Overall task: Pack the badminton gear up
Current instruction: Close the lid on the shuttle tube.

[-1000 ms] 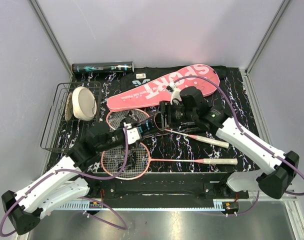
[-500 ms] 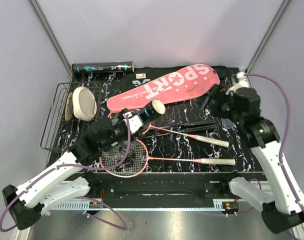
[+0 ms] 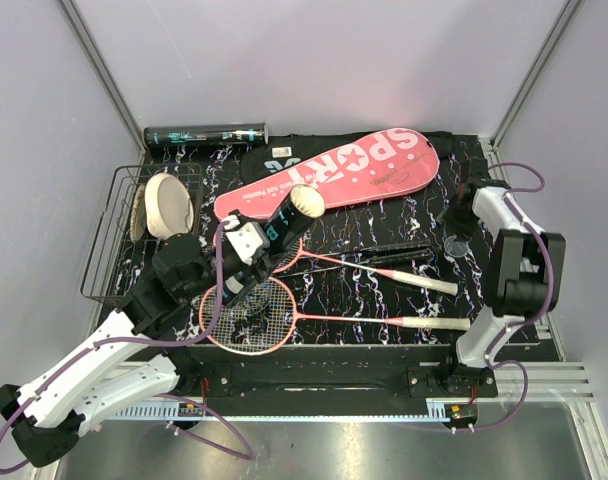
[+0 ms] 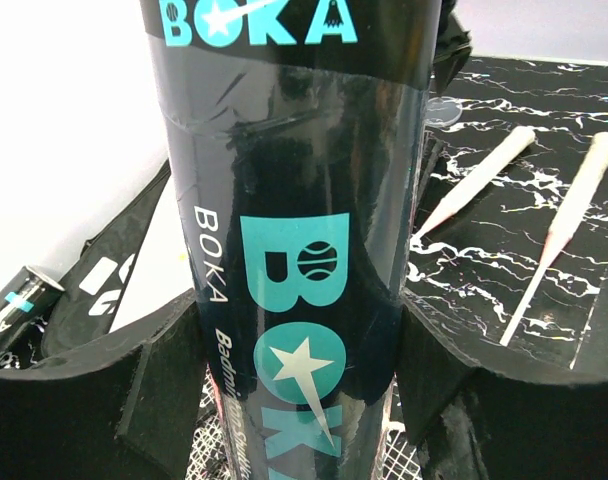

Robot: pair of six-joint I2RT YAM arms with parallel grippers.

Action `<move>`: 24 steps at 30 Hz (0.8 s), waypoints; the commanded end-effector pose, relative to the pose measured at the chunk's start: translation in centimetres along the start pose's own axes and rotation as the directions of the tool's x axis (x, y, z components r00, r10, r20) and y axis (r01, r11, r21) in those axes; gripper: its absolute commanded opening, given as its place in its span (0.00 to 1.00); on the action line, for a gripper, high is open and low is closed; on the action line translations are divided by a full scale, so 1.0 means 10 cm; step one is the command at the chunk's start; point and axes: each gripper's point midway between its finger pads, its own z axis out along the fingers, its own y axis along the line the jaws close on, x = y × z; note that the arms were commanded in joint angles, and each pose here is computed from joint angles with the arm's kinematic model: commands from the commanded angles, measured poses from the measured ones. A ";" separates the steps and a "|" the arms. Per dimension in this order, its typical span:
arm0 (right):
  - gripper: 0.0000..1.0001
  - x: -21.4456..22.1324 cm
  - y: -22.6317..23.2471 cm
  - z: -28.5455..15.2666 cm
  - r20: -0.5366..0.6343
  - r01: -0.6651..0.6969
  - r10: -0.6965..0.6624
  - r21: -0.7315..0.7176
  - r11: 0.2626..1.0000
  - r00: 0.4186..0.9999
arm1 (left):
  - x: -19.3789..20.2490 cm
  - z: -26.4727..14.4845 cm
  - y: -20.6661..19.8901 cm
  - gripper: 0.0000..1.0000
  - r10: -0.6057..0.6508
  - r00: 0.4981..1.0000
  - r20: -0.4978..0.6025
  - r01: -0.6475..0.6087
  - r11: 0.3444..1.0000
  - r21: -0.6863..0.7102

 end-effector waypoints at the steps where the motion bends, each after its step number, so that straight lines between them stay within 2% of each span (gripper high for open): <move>1: 0.54 -0.27 0.02 0.16 0.018 -0.006 0.005 0.057 0.998 1.000 | -0.40 -0.06 -0.01 0.00 0.003 0.990 0.143 -0.006 1.000 0.021; 9: 0.50 -0.11 -0.04 0.63 -0.058 0.012 -0.007 0.099 0.995 0.998 | -0.41 -0.12 -0.01 0.00 0.022 0.988 0.154 -0.025 1.000 0.018; 15: 0.45 -0.07 -0.03 0.79 -0.064 -0.011 0.017 0.102 0.995 0.998 | -0.38 -0.10 -0.07 0.00 0.034 0.988 0.150 -0.042 0.998 0.048; 16: 0.29 -0.06 -0.02 0.79 -0.062 -0.012 0.018 0.094 0.995 0.998 | -0.37 -0.09 -0.08 0.00 0.041 0.988 0.148 -0.050 0.997 0.055; 18: 0.17 -0.13 0.05 0.75 -0.035 -0.015 0.017 0.054 0.998 0.999 | -0.34 -0.09 -0.12 0.00 0.074 0.985 0.153 -0.086 0.993 0.075; 20: 0.00 -0.18 0.14 0.68 -0.016 -0.001 0.001 -0.001 1.000 1.000 | -0.31 -0.09 -0.14 0.00 0.121 0.981 0.152 -0.136 0.987 0.089; 23: 0.00 -0.33 0.31 0.32 0.066 0.045 -0.037 -0.130 0.990 0.997 | -0.17 -0.06 -0.14 0.00 0.163 0.981 0.109 -0.174 0.980 0.097; 24: 0.00 -0.44 0.40 0.00 0.137 0.077 -0.050 -0.198 0.977 0.989 | -0.12 -0.03 -0.10 0.00 0.173 0.981 0.083 -0.180 0.980 0.080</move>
